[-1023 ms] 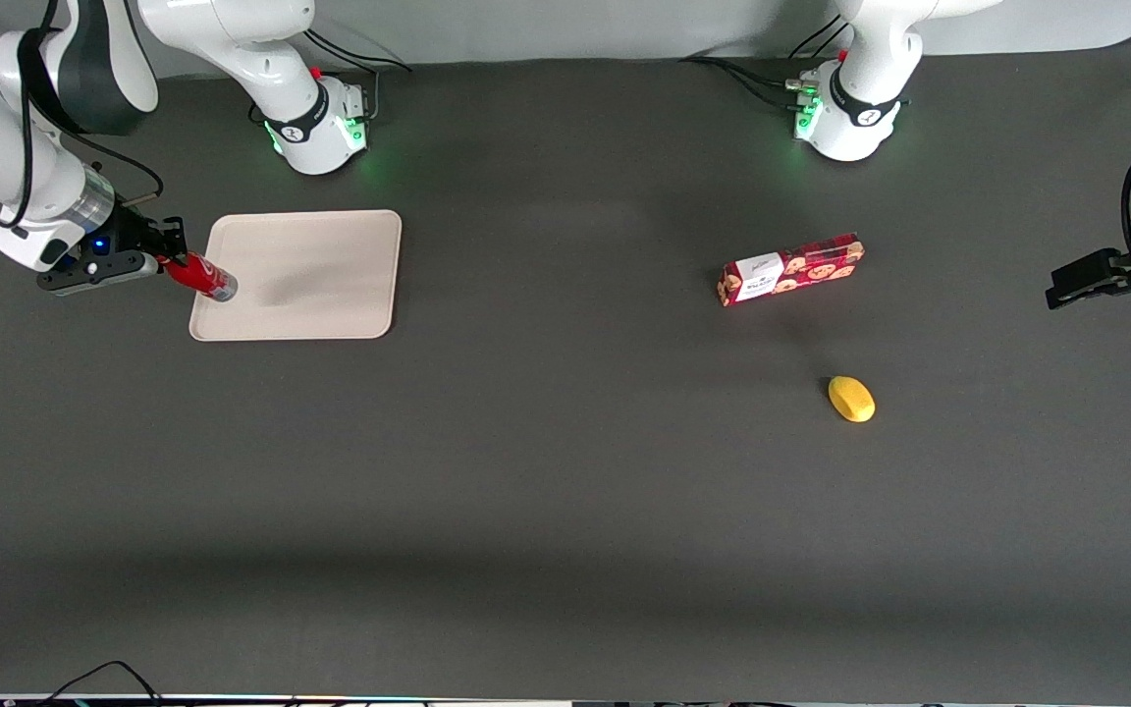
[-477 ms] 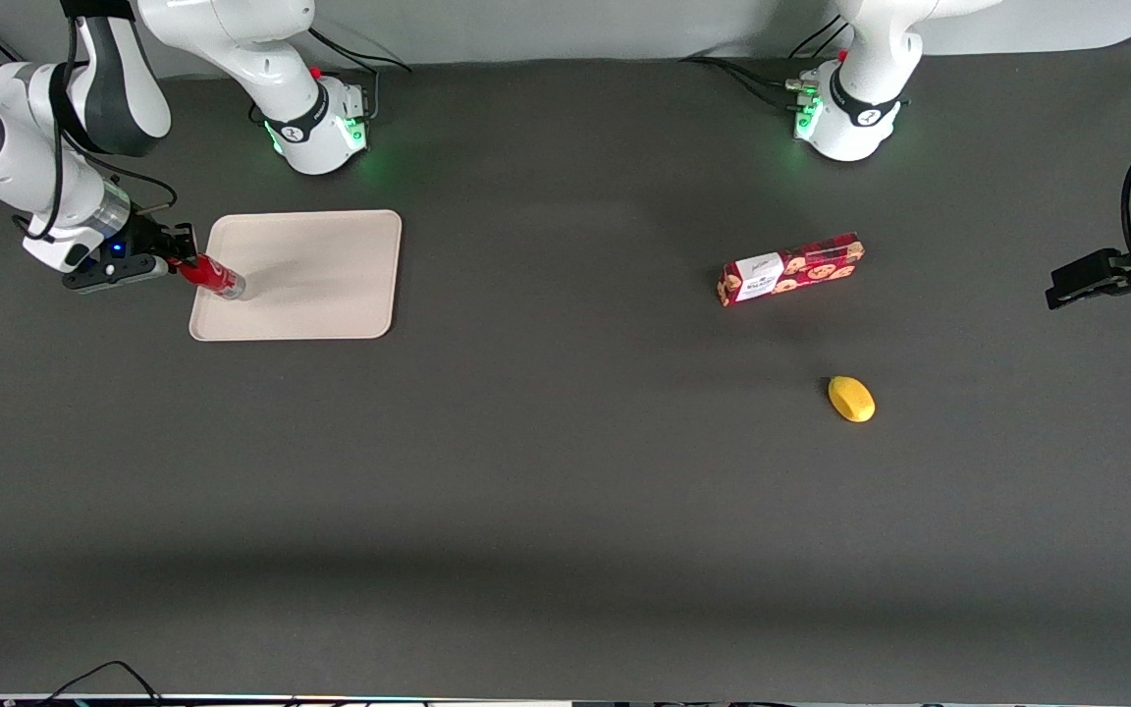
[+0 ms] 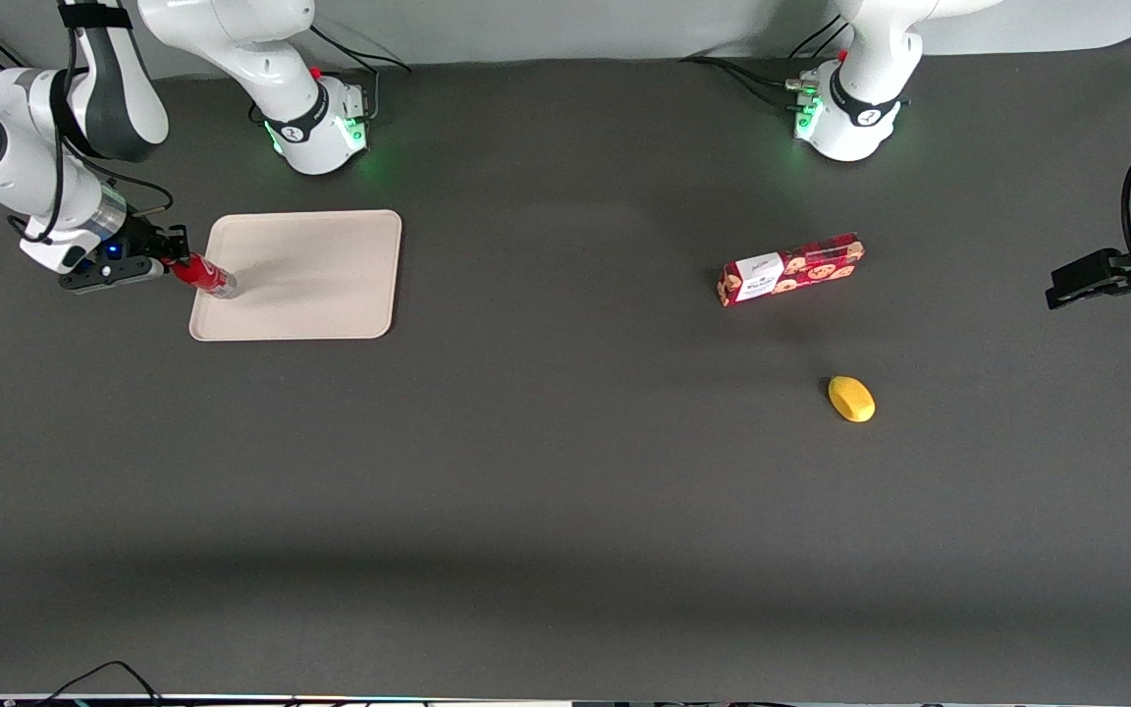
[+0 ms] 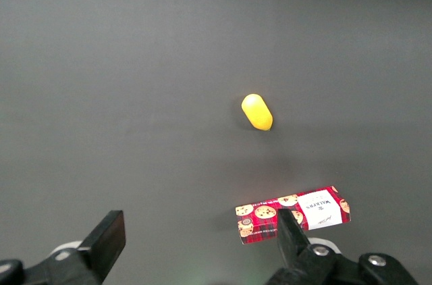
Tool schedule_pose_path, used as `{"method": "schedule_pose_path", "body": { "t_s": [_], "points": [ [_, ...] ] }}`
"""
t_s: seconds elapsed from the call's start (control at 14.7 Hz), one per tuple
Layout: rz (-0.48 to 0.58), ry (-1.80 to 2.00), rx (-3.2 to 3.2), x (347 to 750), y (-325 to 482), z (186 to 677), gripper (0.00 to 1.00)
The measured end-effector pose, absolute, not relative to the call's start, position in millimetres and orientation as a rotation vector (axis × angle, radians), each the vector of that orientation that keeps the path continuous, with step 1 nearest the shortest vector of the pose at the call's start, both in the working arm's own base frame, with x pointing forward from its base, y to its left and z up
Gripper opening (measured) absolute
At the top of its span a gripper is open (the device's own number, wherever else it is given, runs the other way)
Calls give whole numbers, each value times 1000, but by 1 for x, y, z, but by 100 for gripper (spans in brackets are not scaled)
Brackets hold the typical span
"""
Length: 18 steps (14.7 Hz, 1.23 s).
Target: Place coke bottle on tray
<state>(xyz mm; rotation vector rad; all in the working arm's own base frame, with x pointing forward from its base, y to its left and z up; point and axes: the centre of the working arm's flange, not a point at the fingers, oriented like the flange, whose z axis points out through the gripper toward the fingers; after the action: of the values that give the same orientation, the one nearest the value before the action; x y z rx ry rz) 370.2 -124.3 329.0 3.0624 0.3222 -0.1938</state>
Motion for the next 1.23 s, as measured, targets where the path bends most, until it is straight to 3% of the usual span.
{"method": "schedule_pose_path", "body": {
  "t_s": [0.68, 1.16, 1.23],
  "points": [
    [-210, 297, 3067, 369, -132, 320, 33],
    [-209, 285, 3070, 370, -134, 320, 98],
    [-205, 280, 3071, 372, -135, 323, 100]
  ]
}}
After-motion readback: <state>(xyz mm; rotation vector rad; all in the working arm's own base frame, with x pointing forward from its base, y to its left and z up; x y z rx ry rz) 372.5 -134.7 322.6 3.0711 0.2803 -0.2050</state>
